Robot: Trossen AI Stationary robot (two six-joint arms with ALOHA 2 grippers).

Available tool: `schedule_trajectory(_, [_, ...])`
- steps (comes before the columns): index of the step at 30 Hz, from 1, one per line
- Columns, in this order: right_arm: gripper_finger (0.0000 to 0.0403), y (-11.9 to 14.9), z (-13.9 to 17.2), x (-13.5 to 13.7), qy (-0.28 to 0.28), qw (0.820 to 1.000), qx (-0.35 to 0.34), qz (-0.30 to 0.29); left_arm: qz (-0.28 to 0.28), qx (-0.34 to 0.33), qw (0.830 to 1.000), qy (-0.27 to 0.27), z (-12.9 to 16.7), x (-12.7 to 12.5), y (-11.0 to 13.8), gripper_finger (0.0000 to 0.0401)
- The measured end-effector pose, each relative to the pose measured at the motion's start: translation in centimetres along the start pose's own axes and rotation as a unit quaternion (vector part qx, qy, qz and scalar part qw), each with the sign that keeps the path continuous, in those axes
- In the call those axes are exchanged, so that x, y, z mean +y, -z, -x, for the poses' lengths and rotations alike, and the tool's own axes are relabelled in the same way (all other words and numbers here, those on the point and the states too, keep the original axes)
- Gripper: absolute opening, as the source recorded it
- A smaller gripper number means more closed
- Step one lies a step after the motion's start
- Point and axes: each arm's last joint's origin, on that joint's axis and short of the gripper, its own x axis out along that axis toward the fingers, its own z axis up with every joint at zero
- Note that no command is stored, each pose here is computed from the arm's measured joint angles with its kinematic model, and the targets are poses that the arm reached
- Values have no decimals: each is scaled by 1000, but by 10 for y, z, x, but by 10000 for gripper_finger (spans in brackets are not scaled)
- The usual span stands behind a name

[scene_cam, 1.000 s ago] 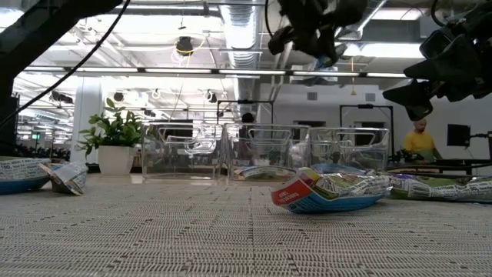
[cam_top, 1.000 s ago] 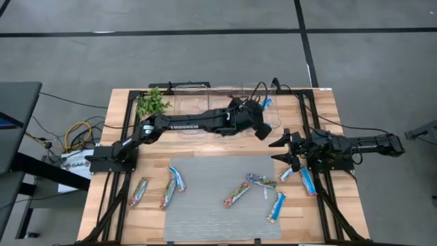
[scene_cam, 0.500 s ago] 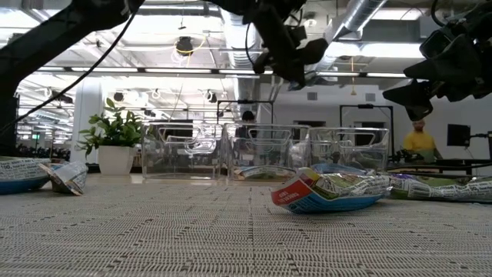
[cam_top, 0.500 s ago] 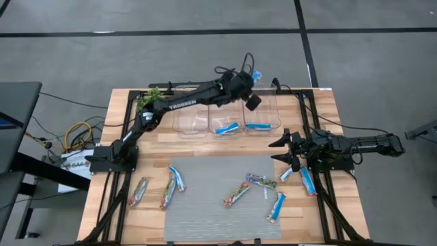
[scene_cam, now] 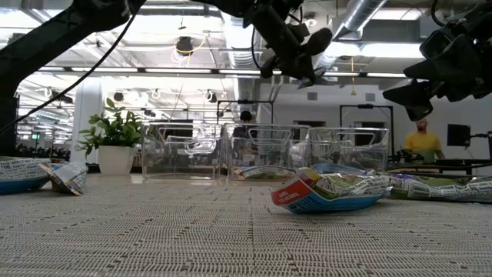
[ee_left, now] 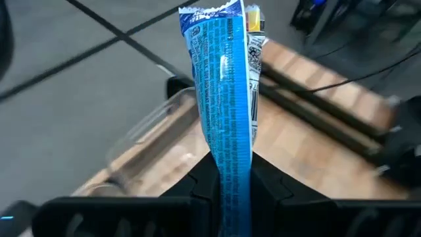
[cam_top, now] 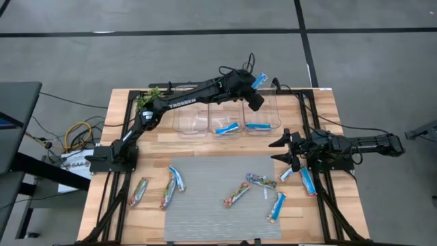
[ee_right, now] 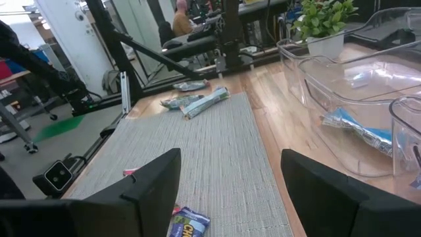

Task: Pick and place Granola Bars by type
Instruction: Put the blue granola bar into the right transparent bin

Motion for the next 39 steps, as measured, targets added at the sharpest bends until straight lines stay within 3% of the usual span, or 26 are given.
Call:
schedule_trajectory(13, [255, 0, 0, 0, 0, 1000, 0, 0, 123, -12, 981, 147, -30, -16, 29, 43])
schedule_trajectory(24, [255, 0, 0, 0, 0, 1000, 0, 0, 118, -18, 984, 129, -30, -14, 29, 43])
schedule_trajectory(29, [255, 0, 0, 0, 0, 1000, 0, 0, 90, 3, 987, 132, -29, -15, 33, 48])
schedule_trajectory(32, [255, 0, 0, 0, 0, 1000, 0, 0, 64, 10, 989, 135, -29, -15, 35, 70])
schedule_trajectory(39, [255, 0, 0, 0, 0, 1000, 0, 0, 60, 2, 989, 136, -29, -15, 34, 142])
